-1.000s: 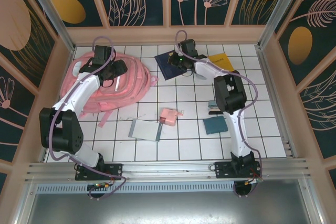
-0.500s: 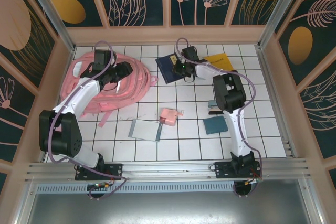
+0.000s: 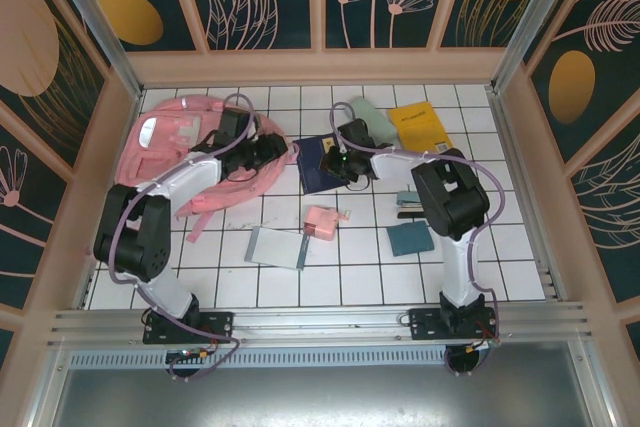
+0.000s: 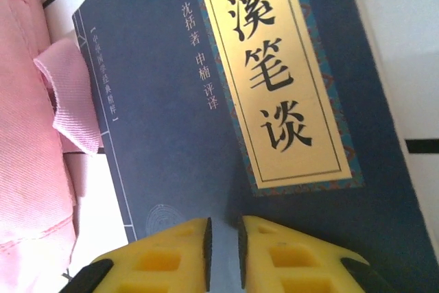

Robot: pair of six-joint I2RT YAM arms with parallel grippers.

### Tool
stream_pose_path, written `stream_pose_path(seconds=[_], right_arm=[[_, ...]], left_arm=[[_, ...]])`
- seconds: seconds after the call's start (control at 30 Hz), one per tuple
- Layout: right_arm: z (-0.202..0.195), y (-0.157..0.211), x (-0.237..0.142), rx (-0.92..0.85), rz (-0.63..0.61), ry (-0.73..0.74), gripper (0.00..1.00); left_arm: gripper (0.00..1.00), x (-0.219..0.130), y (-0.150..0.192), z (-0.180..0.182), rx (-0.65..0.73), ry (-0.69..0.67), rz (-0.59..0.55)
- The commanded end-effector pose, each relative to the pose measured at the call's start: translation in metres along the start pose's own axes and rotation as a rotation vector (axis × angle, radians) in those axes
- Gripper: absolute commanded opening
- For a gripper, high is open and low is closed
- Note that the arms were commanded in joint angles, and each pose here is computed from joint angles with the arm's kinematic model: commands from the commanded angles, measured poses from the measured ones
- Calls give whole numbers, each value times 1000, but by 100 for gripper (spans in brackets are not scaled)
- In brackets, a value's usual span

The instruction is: Pack the student bag

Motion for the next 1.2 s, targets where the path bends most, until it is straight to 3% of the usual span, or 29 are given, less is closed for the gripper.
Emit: stream_pose_path(seconds=[0.0, 0.1, 0.2, 0.53, 0.93, 1.17], right_arm=[[16, -10, -28, -35, -54, 1, 28], [19, -20, -41, -93, -110, 43, 36], [6, -31, -44, -125, -134, 84, 38], [-24, -30, -12, -184, -45, 138, 42], [-26, -5, 8, -132, 59, 88, 42], [-23, 1, 9, -73, 95, 27, 41]], left_arm=[[43, 22, 14, -1, -28, 23, 27], [42, 34, 25, 4, -34, 7, 52], [41, 48, 35, 5, -34, 16, 84], [41, 80, 54, 18, -55, -14, 152], [38, 108, 72, 28, -82, -47, 219], [35, 103, 48, -11, -126, 192, 145]])
Point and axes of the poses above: each hand's point on the last joint's axis, 136 mm out from that joint toward the fingers, its own x axis out along the fingers, its own z axis along the line the jaws close on, y = z × x, the point moved 5 cm from there along -x, back along the fingers, and after that the axes turned 14 degrees about x, right-handed, at the moved point
